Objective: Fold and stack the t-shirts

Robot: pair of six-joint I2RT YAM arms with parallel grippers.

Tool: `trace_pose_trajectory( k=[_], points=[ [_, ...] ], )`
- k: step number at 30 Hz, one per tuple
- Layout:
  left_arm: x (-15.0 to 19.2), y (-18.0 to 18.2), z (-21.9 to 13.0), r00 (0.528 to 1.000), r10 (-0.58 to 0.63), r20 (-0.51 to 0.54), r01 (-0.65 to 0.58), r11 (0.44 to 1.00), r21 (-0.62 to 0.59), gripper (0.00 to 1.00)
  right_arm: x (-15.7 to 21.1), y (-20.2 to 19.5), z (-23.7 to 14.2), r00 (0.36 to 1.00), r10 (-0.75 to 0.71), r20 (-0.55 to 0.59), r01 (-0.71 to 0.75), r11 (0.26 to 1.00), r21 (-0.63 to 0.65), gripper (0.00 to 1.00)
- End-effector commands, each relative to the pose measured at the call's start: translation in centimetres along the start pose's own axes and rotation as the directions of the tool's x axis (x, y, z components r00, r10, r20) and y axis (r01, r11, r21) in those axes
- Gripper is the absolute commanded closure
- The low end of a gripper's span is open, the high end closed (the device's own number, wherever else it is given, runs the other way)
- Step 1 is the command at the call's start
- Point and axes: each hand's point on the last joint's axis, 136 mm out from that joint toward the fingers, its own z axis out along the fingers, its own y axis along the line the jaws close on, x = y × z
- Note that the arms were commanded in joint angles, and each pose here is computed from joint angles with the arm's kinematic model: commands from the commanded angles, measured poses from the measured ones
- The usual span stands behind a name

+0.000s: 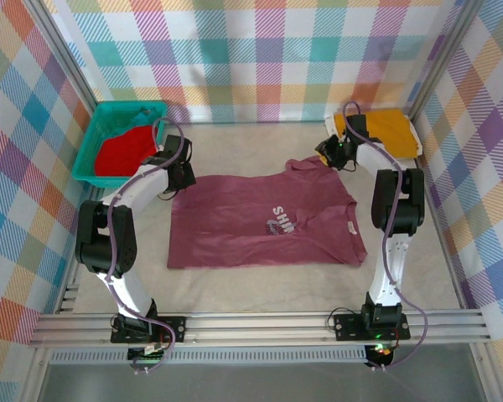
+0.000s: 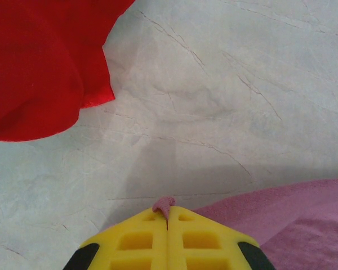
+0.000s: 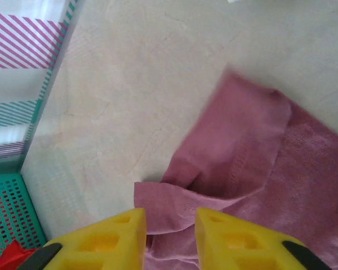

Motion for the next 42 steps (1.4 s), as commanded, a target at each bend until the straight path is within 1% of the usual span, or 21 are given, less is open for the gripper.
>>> trace_pose_trajectory(
  k=[1,2,3,4,5,6,16,24,26,30,32,33,34,36,38,42],
  points=[
    [-0.7,-0.6,-1.3,0.999,-0.002,0.042,0.001,1.000,0.019,1.00,0.4,-0.1,1.5,0.999,0.034,-0.043,-0.035,0.999,-0.029,0.95],
    [-0.7,-0.5,-1.3,0.999,-0.001,0.044,0.000,1.000,0.016,1.00,0.3,-0.1,1.6,0.998,0.038,-0.042,-0.039,0.999,-0.029,0.95],
    [-0.7,-0.4,-1.3,0.999,-0.001,0.045,0.000,1.000,0.013,1.00,0.2,-0.2,1.6,0.999,0.039,-0.035,-0.040,0.999,-0.025,0.88],
    [-0.8,-0.5,-1.3,0.999,0.000,0.046,-0.001,1.000,0.013,1.00,0.1,-0.4,1.8,0.999,0.042,-0.028,-0.043,0.999,-0.016,0.74],
    [-0.7,-0.4,-1.3,0.999,0.001,0.044,-0.002,1.000,0.011,1.00,0.0,-0.6,1.9,0.999,0.043,-0.024,-0.043,0.999,-0.005,0.64],
    [-0.7,-0.5,-1.2,0.999,0.004,0.040,-0.004,1.000,0.011,1.00,-0.1,-0.8,2.0,0.999,0.043,-0.023,-0.043,0.999,0.003,0.62],
    [-0.7,-0.7,-0.9,0.999,0.004,0.034,-0.005,1.000,0.016,1.00,-1.0,-1.7,4.7,0.997,0.061,-0.052,-0.059,0.997,0.047,0.60],
    [-0.6,-0.8,-0.6,1.000,0.008,0.028,-0.009,1.000,0.015,1.00,-1.0,-2.7,5.5,0.995,0.083,-0.054,-0.078,0.994,0.077,0.55],
    [-0.7,-0.9,-0.6,1.000,0.007,0.029,-0.008,1.000,0.018,1.00,-1.2,-2.8,6.0,0.995,0.085,-0.055,-0.081,0.994,0.078,0.57],
    [-0.8,-0.8,-0.6,0.999,0.008,0.031,-0.008,1.000,0.016,1.00,-1.9,-2.9,7.0,0.996,0.081,-0.047,-0.077,0.994,0.078,0.68],
    [-0.8,-0.8,-0.7,1.000,0.007,0.030,-0.007,1.000,0.015,1.00,-2.0,-2.9,7.5,0.995,0.080,-0.059,-0.075,0.994,0.080,0.76],
    [-0.8,-0.8,-0.7,0.999,0.007,0.031,-0.008,1.000,0.014,1.00,-2.1,-2.7,7.7,0.995,0.079,-0.065,-0.074,0.995,0.071,0.82],
    [-0.8,-0.8,-0.7,0.999,0.008,0.032,-0.009,1.000,0.013,1.00,-2.1,-2.4,7.7,0.995,0.075,-0.067,-0.071,0.996,0.061,0.89],
    [-0.8,-0.6,-0.8,0.999,0.008,0.034,-0.008,1.000,0.008,1.00,-2.2,-1.7,7.1,0.997,0.059,-0.055,-0.057,0.997,0.050,0.96],
    [-0.8,-0.6,-0.9,0.999,0.007,0.038,-0.007,1.000,0.006,1.00,-2.3,-0.8,6.1,0.999,0.041,-0.035,-0.040,0.999,0.034,1.00],
    [-1.2,-0.6,-1.3,0.998,-0.008,0.070,0.006,1.000,0.021,1.00,-2.4,1.7,2.8,1.000,-0.005,0.007,0.006,1.000,-0.031,1.00]
  ],
)
